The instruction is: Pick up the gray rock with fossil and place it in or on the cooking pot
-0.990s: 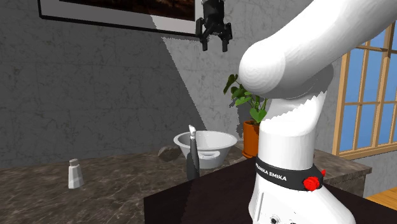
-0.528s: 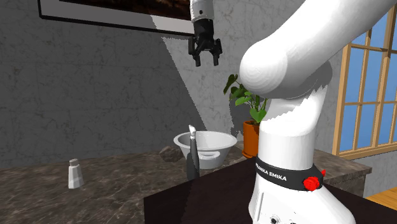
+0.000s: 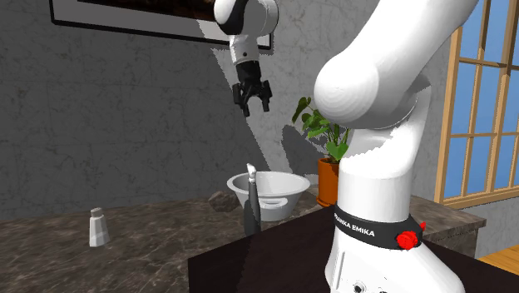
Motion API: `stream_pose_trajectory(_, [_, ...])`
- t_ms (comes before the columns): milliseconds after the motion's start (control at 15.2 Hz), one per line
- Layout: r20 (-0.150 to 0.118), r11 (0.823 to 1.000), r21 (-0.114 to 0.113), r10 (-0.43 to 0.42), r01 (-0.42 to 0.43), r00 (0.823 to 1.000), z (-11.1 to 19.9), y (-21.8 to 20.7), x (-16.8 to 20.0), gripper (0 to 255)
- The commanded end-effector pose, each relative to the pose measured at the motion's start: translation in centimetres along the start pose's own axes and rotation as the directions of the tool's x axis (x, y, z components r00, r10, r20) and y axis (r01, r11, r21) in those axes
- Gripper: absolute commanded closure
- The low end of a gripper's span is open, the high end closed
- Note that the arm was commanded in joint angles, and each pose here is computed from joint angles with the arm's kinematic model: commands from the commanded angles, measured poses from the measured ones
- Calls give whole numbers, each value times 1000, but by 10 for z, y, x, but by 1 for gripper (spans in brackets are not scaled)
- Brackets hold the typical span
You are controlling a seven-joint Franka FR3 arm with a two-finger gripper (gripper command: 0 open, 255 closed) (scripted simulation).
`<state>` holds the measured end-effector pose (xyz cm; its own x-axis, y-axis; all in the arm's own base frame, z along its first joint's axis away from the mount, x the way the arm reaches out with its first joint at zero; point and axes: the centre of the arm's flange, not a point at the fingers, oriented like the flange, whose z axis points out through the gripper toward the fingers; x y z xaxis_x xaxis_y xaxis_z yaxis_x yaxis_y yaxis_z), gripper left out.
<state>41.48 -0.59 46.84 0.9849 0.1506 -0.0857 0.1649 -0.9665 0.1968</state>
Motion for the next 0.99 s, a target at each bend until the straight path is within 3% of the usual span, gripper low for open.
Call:
stream_pose_trajectory(0, [9,999,-19,-36,37,999,21,-8,19,0])
stream_pose_trajectory(462, [48,984,-82,-156,159,987,93,-36,80,0])
stream_pose_trajectory(924, [95,949,-140,-270,281,958,168,-65,134,0])
